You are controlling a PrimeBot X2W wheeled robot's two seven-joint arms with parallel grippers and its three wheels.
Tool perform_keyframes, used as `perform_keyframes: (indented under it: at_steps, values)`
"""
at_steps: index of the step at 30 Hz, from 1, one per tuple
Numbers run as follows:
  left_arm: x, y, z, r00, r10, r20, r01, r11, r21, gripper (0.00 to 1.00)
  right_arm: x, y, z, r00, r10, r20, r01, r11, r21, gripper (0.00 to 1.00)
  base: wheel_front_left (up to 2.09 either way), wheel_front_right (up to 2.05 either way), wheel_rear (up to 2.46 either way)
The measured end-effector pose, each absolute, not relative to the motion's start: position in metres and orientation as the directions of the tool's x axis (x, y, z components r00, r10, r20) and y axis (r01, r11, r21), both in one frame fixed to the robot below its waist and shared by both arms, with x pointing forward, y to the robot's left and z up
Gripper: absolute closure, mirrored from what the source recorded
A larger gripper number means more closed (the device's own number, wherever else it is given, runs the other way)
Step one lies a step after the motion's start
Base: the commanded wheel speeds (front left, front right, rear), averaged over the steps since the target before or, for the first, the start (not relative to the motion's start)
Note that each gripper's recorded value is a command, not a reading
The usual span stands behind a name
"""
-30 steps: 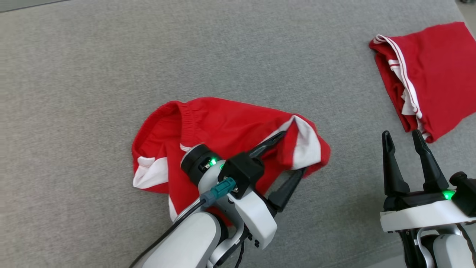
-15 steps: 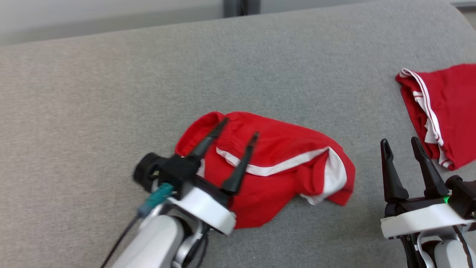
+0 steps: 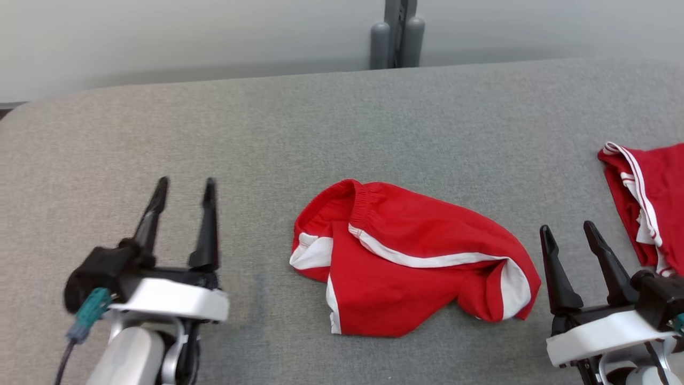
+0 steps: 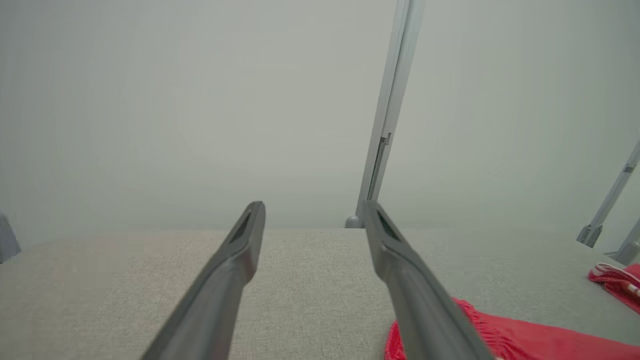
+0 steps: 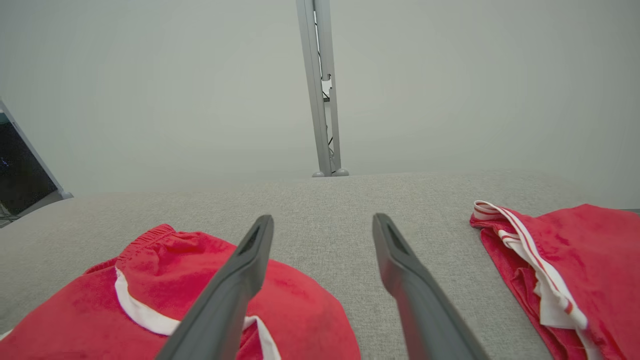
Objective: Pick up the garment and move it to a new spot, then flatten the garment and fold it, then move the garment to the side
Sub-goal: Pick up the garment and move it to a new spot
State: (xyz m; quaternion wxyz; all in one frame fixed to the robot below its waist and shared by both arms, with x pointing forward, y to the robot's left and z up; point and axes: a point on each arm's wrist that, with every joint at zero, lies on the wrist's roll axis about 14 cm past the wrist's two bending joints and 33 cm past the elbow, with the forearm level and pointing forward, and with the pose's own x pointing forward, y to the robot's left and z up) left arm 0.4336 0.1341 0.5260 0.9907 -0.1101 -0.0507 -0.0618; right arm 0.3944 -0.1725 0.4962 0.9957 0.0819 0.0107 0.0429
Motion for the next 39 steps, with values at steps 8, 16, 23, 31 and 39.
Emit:
perform_keyframes:
  at_steps: [8, 16, 23, 31, 39]
  values:
    - [0.402, 0.187, 0.511, 0.998, 0.007, 0.063, 0.004, 0.984, -0.178, 0.0, 0.385, -0.164, 0.498, 0.992, 0.124, -0.025, -0.119, 0.982, 0.148, 0.0, 0.0, 0.0, 0.0]
    - [0.371, 0.199, 0.501, 0.999, 0.018, 0.029, -0.013, 0.987, -0.162, 0.0, 0.372, -0.162, 0.505, 0.991, 0.134, -0.018, -0.131, 0.983, 0.129, 0.0, 0.0, 0.0, 0.0]
    - [0.354, 0.195, 0.5, 1.0, 0.007, 0.027, -0.002, 0.986, -0.165, 0.0, 0.357, -0.166, 0.512, 0.992, 0.124, -0.005, -0.122, 0.985, 0.121, 0.0, 0.0, 0.0, 0.0]
    - [0.347, 0.191, 0.497, 1.0, -0.005, 0.0, 0.005, 0.985, -0.17, 0.0, 0.348, -0.169, 0.516, 0.994, 0.112, 0.005, -0.112, 0.986, 0.126, 0.0, 0.0, 0.0, 0.0]
    - [0.347, 0.189, 0.497, 1.0, -0.01, -0.009, 0.008, 0.985, -0.172, 0.0, 0.348, -0.17, 0.521, 0.994, 0.106, 0.021, -0.108, 0.986, 0.129, 0.0, 0.0, 0.0, 0.0]
